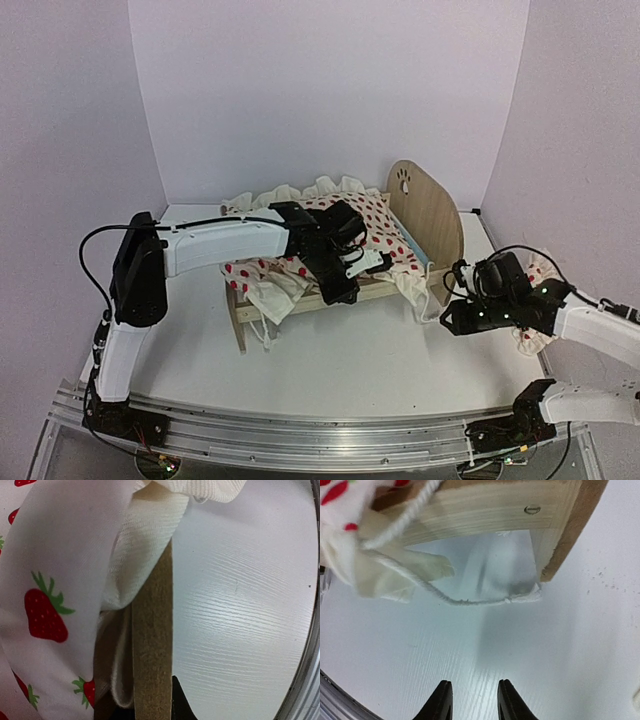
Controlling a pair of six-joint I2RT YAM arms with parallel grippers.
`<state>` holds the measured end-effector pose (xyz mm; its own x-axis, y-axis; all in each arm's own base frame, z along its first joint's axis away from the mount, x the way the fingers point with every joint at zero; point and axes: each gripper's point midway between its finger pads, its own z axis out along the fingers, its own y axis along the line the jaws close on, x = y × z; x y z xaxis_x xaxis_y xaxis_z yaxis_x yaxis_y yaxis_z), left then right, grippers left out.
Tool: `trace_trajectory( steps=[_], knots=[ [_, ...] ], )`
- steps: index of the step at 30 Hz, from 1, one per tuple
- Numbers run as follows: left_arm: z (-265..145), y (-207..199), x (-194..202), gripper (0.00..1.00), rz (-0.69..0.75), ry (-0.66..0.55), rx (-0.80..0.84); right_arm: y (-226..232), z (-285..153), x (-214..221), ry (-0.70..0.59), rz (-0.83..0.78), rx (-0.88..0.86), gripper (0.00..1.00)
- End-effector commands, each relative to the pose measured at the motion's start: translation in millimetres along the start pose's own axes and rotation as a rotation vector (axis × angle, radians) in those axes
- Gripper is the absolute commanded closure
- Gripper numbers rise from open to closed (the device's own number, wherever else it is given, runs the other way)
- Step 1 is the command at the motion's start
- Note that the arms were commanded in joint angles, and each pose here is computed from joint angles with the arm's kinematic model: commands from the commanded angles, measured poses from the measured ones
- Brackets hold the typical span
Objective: Set up the pet bed
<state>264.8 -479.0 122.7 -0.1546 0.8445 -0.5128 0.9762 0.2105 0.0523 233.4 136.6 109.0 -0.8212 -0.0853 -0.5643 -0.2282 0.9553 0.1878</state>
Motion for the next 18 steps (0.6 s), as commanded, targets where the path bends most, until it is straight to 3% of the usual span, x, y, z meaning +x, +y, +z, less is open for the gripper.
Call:
trace_trajectory(
  steps=[1, 8, 18],
  knots=[
    [-114.3, -17.4, -75.7, 1.0, 0.042, -0.243, 0.047, 21.9, 1.3, -48.8, -0.336, 0.015, -0.151, 0.72],
    [-177.1, -32.5, -105.0, 1.0, 0.057, -0.379, 0.1, 0.2, -15.6, -79.7, -0.696, 0.094, -0.105, 0.72],
    [-227.0, -53.5, -136.8, 1.0, 0.061, -0.522, 0.155, -14.9, -17.3, -95.7, -0.855, 0.219, -0.071, 0.58]
  ],
)
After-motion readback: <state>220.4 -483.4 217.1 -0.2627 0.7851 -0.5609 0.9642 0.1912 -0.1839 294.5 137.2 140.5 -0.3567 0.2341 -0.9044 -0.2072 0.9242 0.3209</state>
